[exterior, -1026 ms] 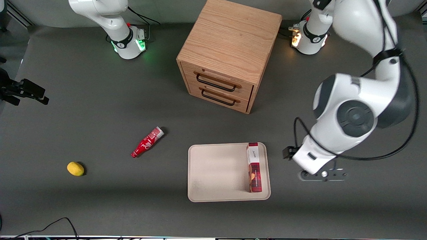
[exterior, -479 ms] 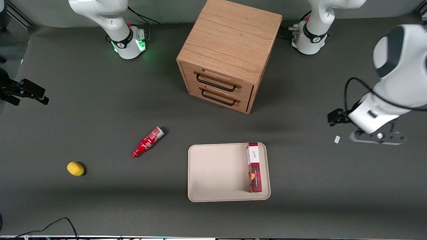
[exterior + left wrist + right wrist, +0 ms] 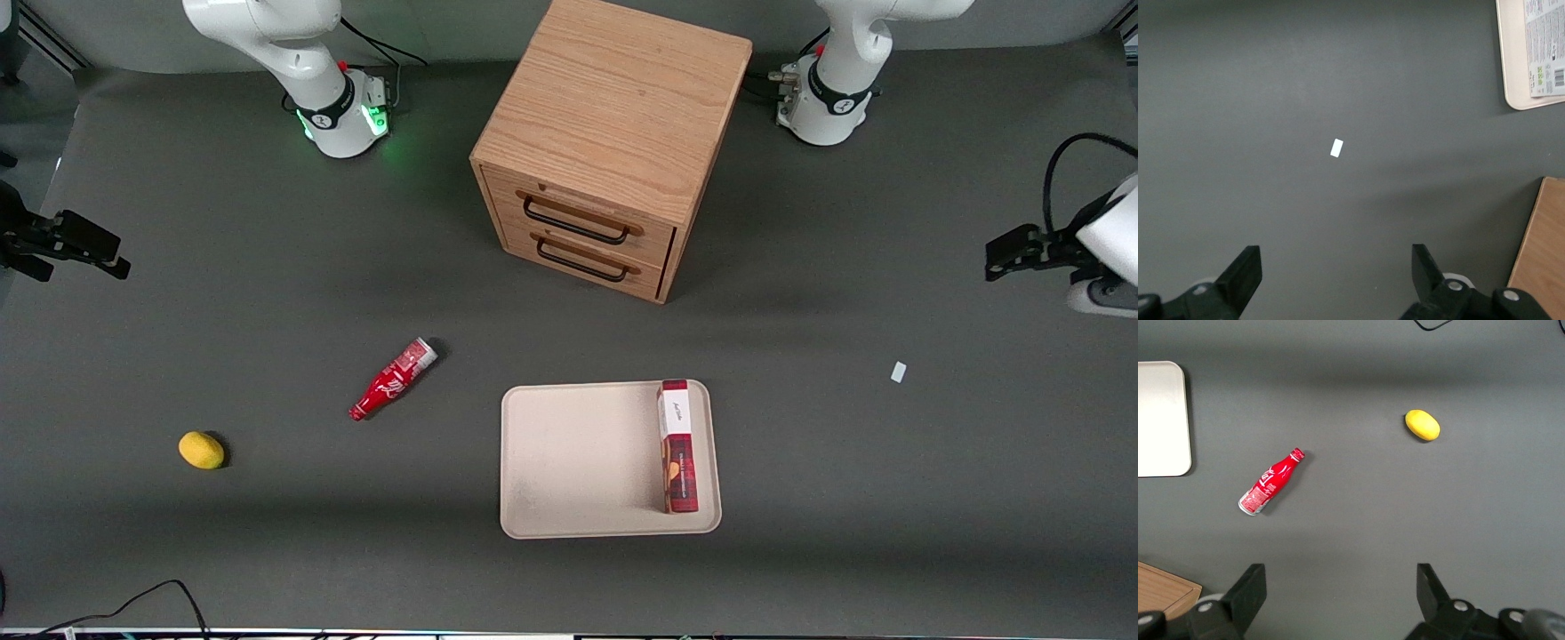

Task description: Place red cookie box on tray

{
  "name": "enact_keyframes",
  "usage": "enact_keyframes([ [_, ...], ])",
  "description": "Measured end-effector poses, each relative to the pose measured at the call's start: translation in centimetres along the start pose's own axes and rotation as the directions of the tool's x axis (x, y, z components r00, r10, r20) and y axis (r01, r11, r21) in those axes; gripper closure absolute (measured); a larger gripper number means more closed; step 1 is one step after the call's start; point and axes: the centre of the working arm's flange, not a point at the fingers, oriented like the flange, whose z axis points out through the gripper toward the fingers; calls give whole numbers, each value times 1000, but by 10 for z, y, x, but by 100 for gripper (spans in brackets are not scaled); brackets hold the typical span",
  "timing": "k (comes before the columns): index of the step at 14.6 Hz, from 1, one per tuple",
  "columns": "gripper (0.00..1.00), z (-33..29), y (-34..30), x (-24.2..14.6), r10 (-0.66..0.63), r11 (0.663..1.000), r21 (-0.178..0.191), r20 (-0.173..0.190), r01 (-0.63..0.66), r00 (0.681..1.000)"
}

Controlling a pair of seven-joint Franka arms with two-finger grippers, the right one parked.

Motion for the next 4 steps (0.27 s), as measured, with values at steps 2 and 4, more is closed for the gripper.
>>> enact_keyframes([
  [2,0,-1,-11,-3,2,1000,-1,-2,-2,1000],
  [4,0,-3,-14,-4,0,1000,-1,-5,0,1000],
])
